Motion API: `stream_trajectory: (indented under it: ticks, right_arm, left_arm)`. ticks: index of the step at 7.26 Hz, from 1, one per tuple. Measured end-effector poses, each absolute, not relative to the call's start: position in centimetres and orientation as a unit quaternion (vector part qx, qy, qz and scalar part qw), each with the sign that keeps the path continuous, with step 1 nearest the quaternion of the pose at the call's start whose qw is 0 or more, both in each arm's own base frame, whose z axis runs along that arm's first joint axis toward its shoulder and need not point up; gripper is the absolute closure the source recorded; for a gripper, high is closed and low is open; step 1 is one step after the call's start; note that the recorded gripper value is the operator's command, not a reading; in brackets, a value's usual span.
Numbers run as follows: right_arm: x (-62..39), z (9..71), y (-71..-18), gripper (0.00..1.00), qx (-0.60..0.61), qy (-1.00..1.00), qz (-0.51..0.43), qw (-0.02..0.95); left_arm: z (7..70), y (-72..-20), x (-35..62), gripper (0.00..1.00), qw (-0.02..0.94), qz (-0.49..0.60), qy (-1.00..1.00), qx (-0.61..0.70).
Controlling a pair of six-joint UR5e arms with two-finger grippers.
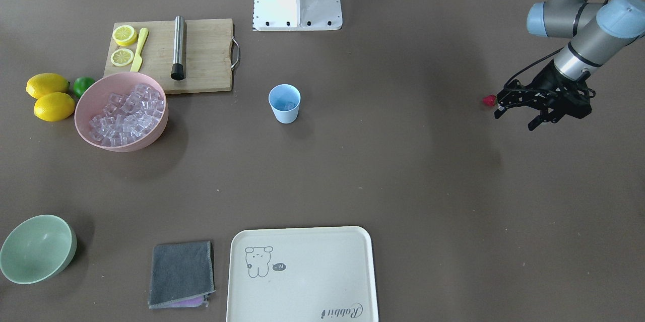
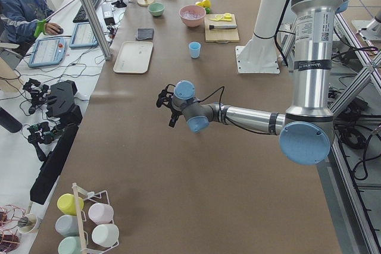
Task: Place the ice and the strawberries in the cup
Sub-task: 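Lower the left gripper onto the red strawberry and grasp it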
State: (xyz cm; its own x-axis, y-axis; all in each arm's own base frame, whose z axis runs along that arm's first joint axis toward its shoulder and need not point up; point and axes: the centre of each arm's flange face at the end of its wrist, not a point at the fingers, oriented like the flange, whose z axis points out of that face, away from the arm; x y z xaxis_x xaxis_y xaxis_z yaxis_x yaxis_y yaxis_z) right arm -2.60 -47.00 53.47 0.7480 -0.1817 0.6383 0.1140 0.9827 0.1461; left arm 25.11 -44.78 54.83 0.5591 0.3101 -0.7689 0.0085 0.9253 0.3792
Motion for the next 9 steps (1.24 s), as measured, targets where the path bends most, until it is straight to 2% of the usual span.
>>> stream_trajectory:
  ticks: [3,9]
  right_arm:
    - [3.1,58.1,-44.8,0.00,0.049,-0.340,-0.080,0.936]
    - [3.6,58.4,-44.5,0.00,0.049,-0.343,-0.079,0.935]
  left_arm:
    - [55.5,-43.0,27.2,0.03,0.872,0.102,0.446,0.174]
    - [56.5,-38.7,27.4,0.05,0.878,0.125,0.426,0.180]
